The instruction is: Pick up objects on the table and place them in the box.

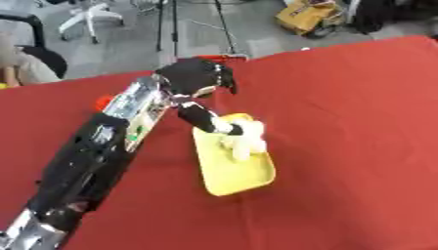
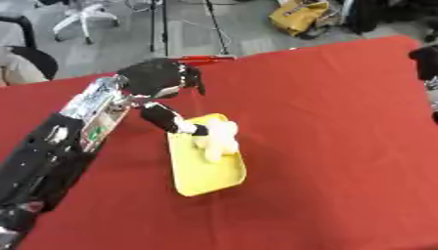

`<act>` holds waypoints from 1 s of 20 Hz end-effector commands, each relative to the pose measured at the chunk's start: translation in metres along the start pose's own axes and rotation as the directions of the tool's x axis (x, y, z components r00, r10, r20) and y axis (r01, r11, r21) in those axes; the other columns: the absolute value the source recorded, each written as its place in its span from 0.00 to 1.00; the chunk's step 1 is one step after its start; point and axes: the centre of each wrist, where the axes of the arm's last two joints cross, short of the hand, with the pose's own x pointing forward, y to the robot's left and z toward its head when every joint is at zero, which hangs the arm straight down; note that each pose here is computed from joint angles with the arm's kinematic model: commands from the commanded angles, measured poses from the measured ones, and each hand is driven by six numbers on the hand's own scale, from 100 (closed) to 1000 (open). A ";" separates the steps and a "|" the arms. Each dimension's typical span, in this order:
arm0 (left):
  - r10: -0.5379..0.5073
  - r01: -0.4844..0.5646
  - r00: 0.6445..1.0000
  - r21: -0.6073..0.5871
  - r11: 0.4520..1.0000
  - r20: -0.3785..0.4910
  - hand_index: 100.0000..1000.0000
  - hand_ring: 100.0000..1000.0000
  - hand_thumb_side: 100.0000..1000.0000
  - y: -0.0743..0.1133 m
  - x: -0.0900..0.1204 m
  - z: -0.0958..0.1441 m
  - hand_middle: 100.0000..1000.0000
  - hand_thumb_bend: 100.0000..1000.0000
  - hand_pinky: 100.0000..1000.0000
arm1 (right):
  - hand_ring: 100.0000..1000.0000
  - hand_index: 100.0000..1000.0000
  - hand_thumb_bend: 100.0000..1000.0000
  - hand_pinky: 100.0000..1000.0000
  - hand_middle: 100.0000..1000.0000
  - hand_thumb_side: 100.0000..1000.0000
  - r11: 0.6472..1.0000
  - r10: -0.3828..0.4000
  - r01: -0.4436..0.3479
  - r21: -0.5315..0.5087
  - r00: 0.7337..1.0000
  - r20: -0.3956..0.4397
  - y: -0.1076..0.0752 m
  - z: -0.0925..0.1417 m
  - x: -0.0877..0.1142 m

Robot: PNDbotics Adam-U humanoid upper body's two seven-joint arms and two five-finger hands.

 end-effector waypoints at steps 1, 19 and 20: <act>0.171 -0.149 0.982 0.224 0.963 -0.080 0.72 0.53 0.89 0.021 -0.009 0.025 0.61 0.62 0.60 | 0.63 0.92 0.28 0.67 0.80 0.70 1.000 0.009 -0.009 -0.016 1.000 0.016 -0.005 -0.004 0.003; 0.646 -0.446 0.761 0.673 0.590 -0.061 0.71 0.51 0.89 0.006 -0.026 0.101 0.60 0.59 0.59 | 0.63 0.92 0.29 0.67 0.80 0.70 1.000 0.014 -0.014 -0.022 1.000 0.017 -0.007 -0.004 0.003; 0.646 -0.446 0.761 0.674 0.589 -0.061 0.71 0.51 0.89 0.006 -0.026 0.101 0.60 0.59 0.59 | 0.63 0.92 0.29 0.67 0.80 0.70 1.000 0.014 -0.014 -0.023 1.000 0.017 -0.007 -0.004 0.003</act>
